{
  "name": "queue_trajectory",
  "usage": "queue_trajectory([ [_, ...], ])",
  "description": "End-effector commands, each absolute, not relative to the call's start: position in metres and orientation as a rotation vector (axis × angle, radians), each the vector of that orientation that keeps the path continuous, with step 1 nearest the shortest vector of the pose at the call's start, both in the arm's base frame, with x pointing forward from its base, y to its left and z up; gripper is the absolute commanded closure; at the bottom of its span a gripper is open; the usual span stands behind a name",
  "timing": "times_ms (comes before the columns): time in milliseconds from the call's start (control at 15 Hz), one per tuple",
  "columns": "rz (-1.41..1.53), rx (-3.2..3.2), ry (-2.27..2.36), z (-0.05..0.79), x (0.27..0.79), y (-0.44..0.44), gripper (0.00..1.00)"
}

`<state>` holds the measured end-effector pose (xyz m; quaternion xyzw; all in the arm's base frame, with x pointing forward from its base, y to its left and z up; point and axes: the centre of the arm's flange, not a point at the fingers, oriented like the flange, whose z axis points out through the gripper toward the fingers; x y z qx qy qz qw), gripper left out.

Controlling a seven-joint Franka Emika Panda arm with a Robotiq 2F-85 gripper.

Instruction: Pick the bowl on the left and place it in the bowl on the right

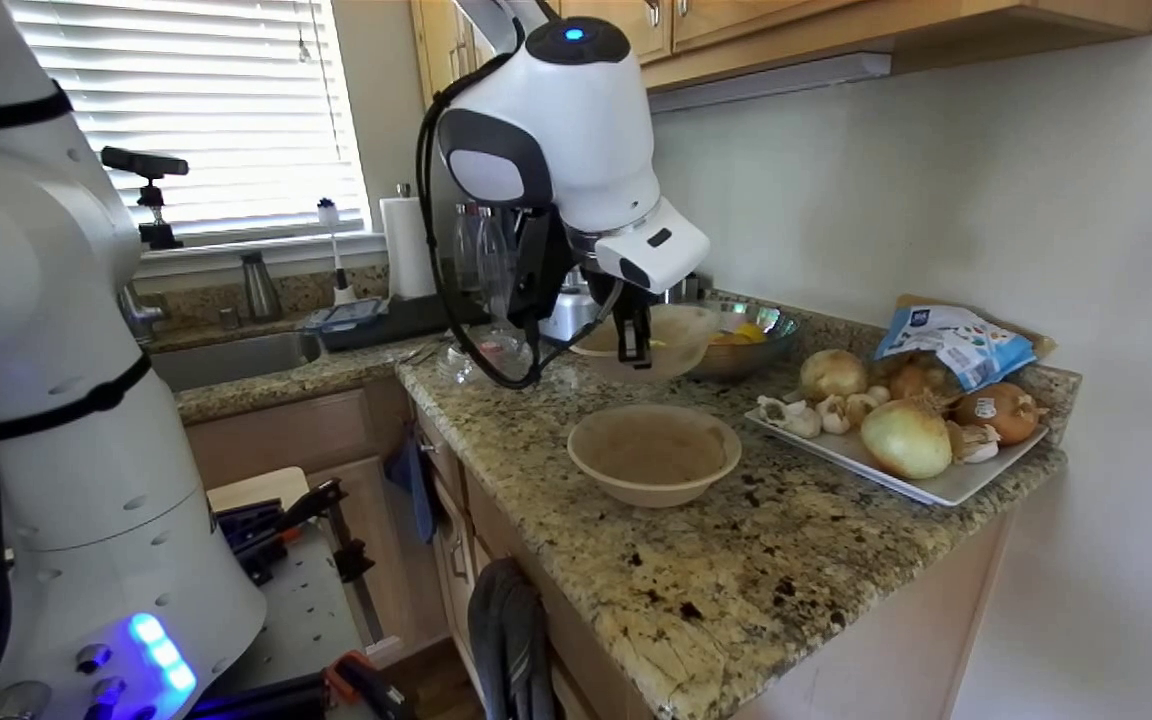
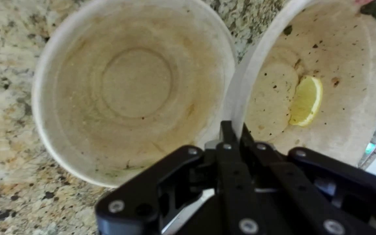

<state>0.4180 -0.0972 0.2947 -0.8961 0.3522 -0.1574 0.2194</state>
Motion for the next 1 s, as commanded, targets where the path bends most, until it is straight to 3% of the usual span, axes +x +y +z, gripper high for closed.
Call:
queue_trajectory([
  [0, -0.467, -2.479, 1.047, 0.289, 0.409, -0.135, 0.98],
  [933, -0.351, -2.462, 1.207, 0.25, 0.353, -0.167, 0.98],
])
